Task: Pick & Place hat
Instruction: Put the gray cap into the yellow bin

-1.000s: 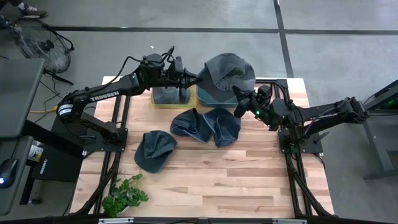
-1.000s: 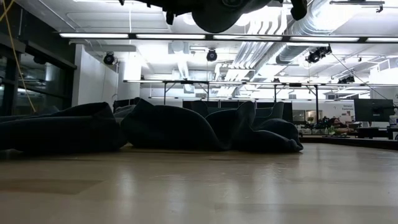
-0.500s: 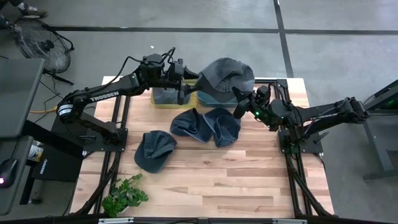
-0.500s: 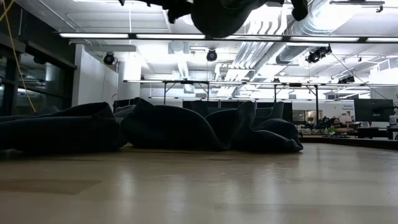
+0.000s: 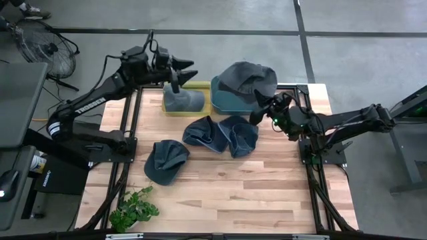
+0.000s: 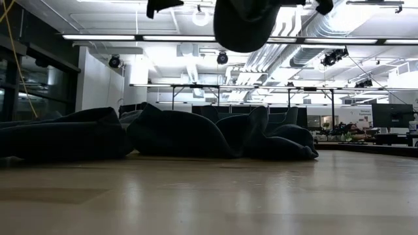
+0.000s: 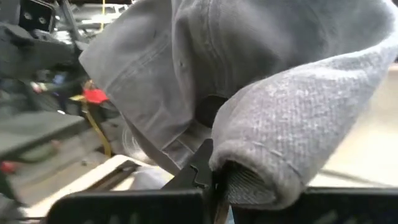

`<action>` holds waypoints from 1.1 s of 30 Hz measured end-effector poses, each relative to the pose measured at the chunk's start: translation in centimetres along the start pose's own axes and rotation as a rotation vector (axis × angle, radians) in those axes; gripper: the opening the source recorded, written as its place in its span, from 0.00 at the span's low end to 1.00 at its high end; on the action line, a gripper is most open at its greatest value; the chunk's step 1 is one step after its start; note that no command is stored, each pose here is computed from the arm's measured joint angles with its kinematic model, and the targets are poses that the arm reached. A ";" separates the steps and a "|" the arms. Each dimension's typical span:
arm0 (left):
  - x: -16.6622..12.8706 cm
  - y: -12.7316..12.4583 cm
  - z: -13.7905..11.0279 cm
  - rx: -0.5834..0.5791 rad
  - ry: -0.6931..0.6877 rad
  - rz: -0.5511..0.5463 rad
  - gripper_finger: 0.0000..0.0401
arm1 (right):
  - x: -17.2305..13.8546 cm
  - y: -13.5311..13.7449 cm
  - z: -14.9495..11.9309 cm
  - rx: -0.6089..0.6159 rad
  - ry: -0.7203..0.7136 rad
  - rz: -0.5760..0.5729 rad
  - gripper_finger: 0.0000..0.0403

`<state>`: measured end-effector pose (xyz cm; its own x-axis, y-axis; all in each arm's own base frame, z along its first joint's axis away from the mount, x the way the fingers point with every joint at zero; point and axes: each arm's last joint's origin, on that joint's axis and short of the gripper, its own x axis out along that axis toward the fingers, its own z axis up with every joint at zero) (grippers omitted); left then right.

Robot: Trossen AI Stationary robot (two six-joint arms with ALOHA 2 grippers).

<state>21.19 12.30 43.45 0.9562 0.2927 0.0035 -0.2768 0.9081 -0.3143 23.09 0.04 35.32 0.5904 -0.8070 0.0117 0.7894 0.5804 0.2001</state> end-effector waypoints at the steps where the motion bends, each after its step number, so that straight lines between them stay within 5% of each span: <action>1: -0.1 -0.1 0.1 -0.048 0.002 -0.030 0.69 | 0.0 0.0 0.3 -0.037 -0.007 -0.014 0.03; 6: 0.1 -0.3 -0.4 -0.275 0.083 -0.117 0.69 | 0.2 0.4 1.6 -0.258 -0.019 -0.087 0.03; 20: 0.2 -0.5 -0.3 -0.552 0.124 -0.171 0.69 | 4.0 5.2 0.2 -1.123 0.160 -0.312 0.03; 33: 2.5 0.1 -1.6 -0.931 0.208 -0.144 0.69 | 8.3 5.7 -1.4 -1.468 0.279 -0.356 0.03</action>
<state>23.73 12.70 41.87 0.9977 0.0562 -0.0392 -0.0545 0.3030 -0.9514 32.77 -3.22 35.17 0.2206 -0.9747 -0.0373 0.2575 0.0951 -0.9616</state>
